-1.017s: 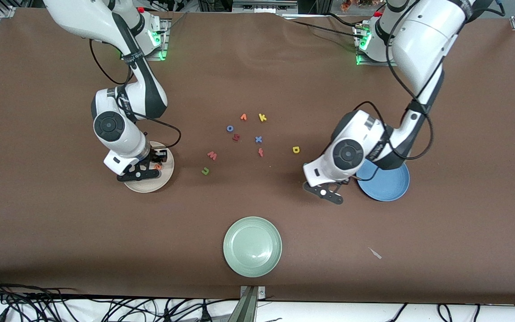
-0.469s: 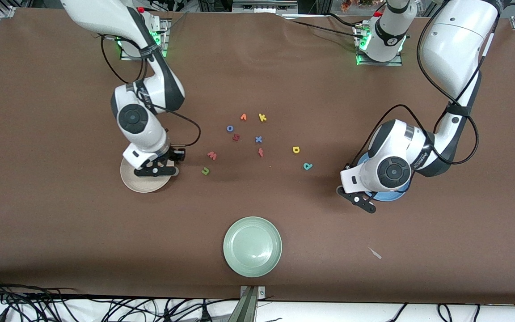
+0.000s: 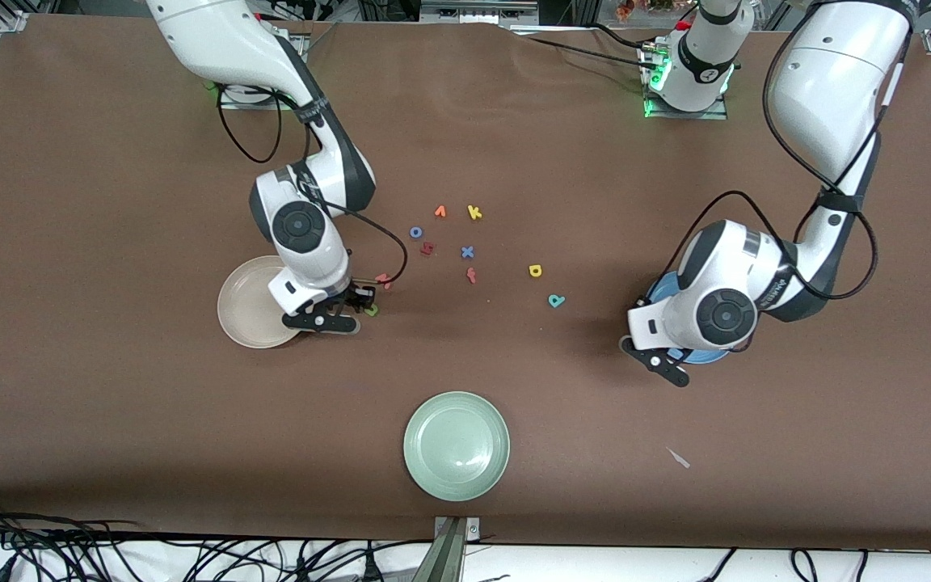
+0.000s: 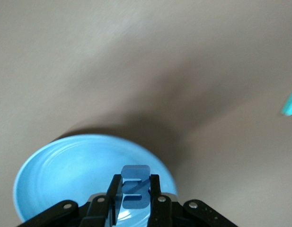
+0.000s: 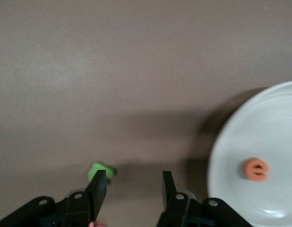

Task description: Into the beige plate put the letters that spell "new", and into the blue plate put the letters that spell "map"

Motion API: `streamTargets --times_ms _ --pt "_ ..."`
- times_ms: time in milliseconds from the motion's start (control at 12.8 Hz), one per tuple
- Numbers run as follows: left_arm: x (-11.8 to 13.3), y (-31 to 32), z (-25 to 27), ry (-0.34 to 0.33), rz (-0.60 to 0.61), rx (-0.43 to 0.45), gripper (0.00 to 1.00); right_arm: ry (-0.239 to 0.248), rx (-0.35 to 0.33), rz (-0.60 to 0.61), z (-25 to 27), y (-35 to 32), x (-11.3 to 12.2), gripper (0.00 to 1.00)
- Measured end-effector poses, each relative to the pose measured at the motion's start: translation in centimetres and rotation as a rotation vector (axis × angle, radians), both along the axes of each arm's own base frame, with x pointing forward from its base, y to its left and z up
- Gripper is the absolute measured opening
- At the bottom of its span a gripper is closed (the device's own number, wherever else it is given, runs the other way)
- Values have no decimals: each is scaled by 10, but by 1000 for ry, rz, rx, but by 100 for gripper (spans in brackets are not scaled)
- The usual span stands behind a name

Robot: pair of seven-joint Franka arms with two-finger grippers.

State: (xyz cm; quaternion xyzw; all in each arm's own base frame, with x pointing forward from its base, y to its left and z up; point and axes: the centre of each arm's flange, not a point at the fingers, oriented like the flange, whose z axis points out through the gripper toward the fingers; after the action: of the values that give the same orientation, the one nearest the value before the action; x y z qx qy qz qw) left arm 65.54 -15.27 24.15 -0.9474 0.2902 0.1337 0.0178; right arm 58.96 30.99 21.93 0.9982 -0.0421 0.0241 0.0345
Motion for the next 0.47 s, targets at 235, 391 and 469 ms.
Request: streamTargets --times_ms 235,391,469 --pt "-7 18 -19 7 -11 21 27 -18 6 -28 -18 11 5 56" --pt "-12 31 -35 -5 -4 11 27 -19 10 -37 -22 17 2 56" --pt "-13 41 -42 -8 0 2 27 -20 12 -43 -23 20 1 56"
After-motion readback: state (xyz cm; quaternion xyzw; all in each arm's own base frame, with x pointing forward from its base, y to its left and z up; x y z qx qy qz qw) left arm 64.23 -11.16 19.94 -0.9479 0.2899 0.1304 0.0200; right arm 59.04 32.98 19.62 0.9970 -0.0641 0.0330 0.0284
